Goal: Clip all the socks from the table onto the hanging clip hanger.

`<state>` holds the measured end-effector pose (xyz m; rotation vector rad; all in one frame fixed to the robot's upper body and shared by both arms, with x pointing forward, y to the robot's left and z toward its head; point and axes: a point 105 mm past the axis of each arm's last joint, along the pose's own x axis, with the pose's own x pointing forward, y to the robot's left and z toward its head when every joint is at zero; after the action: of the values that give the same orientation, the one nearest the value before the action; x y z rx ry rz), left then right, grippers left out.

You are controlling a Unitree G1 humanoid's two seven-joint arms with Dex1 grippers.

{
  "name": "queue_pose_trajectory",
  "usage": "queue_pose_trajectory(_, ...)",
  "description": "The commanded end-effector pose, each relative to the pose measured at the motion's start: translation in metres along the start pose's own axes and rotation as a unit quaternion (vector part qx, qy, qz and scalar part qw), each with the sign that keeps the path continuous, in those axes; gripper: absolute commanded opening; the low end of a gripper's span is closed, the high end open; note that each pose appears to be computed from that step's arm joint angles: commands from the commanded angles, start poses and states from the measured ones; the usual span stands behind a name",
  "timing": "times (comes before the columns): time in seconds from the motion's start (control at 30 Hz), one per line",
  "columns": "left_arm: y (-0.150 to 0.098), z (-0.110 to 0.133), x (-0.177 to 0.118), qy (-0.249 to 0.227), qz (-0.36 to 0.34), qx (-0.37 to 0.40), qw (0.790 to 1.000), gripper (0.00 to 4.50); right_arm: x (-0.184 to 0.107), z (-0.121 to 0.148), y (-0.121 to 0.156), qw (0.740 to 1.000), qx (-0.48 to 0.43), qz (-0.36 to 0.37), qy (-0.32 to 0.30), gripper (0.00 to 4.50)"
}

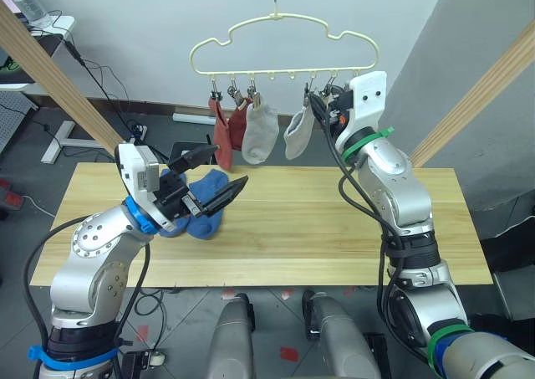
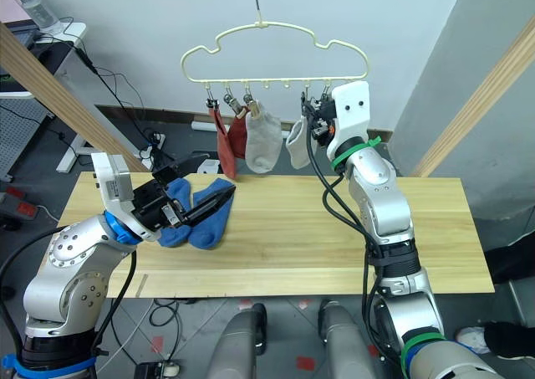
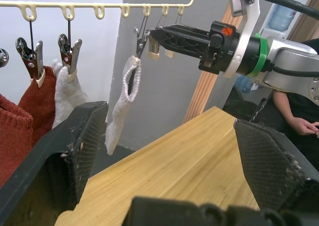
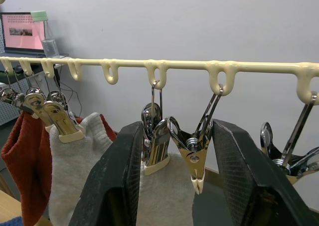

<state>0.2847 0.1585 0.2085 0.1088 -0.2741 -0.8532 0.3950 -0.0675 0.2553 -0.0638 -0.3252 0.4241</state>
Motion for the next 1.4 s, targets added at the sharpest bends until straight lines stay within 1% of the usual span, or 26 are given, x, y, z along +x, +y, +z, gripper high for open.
queue_pose_trajectory(0.03,-0.0039,0.0074,0.0007,-0.011,-0.007,0.017,1.0,4.5,0.0019,0.0156,-0.0025,1.0,-0.001,-0.006,-0.028,2.18)
queue_pose_trajectory(0.3,-0.0037,0.0067,0.0,-0.01,-0.006,0.017,1.0,4.5,0.0028,0.0153,-0.0021,1.0,0.003,-0.006,-0.029,2.18)
queue_pose_trajectory(0.4,-0.0038,0.0062,-0.0003,-0.009,-0.005,0.016,1.0,4.5,0.003,0.0154,-0.002,1.0,0.004,-0.006,-0.029,1.53)
queue_pose_trajectory(0.5,-0.0039,0.006,-0.0003,-0.009,-0.005,0.015,1.0,4.5,0.0032,0.0153,-0.0025,1.0,0.003,-0.007,-0.029,0.53)
queue_pose_trajectory(1.13,-0.006,0.0043,0.0001,-0.007,-0.006,0.013,1.0,4.5,0.0018,0.0159,-0.0043,1.0,-0.005,-0.006,-0.03,0.53)
queue_pose_trajectory(1.2,-0.0061,0.0044,-0.0001,-0.007,-0.007,0.013,1.0,4.5,0.002,0.016,-0.0045,1.0,-0.008,-0.008,-0.029,1.03)
queue_pose_trajectory(1.4,-0.006,0.0045,0.0,-0.006,-0.006,0.013,1.0,4.5,0.0022,0.0158,-0.0048,0.999,-0.006,-0.011,-0.03,1.03)
